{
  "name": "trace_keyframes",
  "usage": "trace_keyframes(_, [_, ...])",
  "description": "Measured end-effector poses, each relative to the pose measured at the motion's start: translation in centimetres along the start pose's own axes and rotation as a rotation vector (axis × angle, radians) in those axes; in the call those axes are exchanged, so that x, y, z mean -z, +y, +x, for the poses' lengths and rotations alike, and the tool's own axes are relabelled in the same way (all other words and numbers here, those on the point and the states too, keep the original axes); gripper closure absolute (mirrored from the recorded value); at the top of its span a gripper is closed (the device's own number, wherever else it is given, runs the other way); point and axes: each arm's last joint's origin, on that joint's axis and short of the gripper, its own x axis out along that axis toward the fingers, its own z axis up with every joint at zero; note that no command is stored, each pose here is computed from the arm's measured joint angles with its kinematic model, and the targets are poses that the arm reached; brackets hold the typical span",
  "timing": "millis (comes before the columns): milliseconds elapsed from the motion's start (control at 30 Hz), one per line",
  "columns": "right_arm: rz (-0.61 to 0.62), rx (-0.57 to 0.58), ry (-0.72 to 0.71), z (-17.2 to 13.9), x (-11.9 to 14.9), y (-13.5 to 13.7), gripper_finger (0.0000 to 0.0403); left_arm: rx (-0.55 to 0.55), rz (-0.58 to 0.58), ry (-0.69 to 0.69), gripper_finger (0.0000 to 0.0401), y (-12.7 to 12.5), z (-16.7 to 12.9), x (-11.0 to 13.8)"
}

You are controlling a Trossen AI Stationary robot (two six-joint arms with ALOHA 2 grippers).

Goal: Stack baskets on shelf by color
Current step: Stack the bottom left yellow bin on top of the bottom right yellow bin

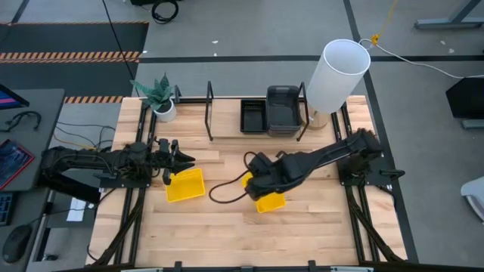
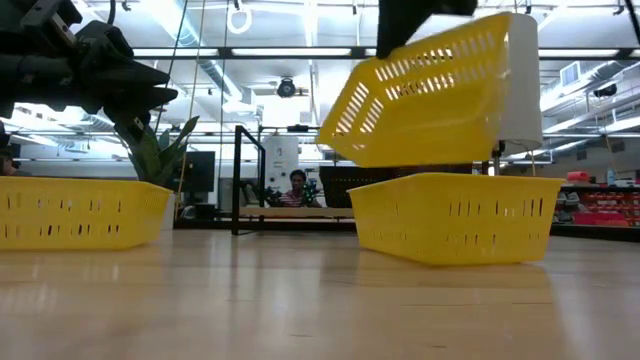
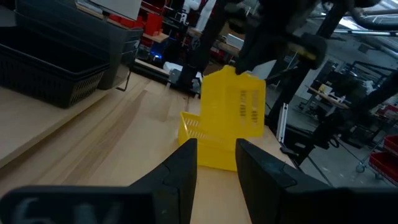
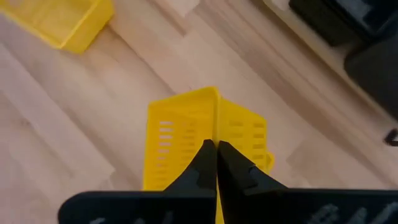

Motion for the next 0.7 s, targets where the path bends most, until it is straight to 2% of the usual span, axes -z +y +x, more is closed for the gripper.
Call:
trace_keyframes(100, [0.084,-0.037,-0.028,0.9,1.5,-1.1,0.0403,0.0,0.001,0.0,0.0284,0.0,0.0,0.0])
trace_keyframes(200, [0.196,-0.122,-0.073,1.8,3.3,-2.2,0.0403,0.0,0.001,0.0,0.0284,0.0,0.0,0.0])
trace_keyframes(433, [0.392,-0.257,-0.121,5.6,6.4,-3.9,0.0402,0.0,0.0,0.0,0.0284,0.0,0.0,0.0])
trace_keyframes(567, [0.402,-0.242,-0.096,6.4,7.1,-4.4,0.0389,0.0,0.0,-0.001,0.0284,0.0,0.0,0.0])
trace_keyframes(700, [0.352,-0.251,-0.102,6.3,6.9,-4.3,0.0353,0.0,0.0,0.0,0.0284,0.0,0.0,0.0])
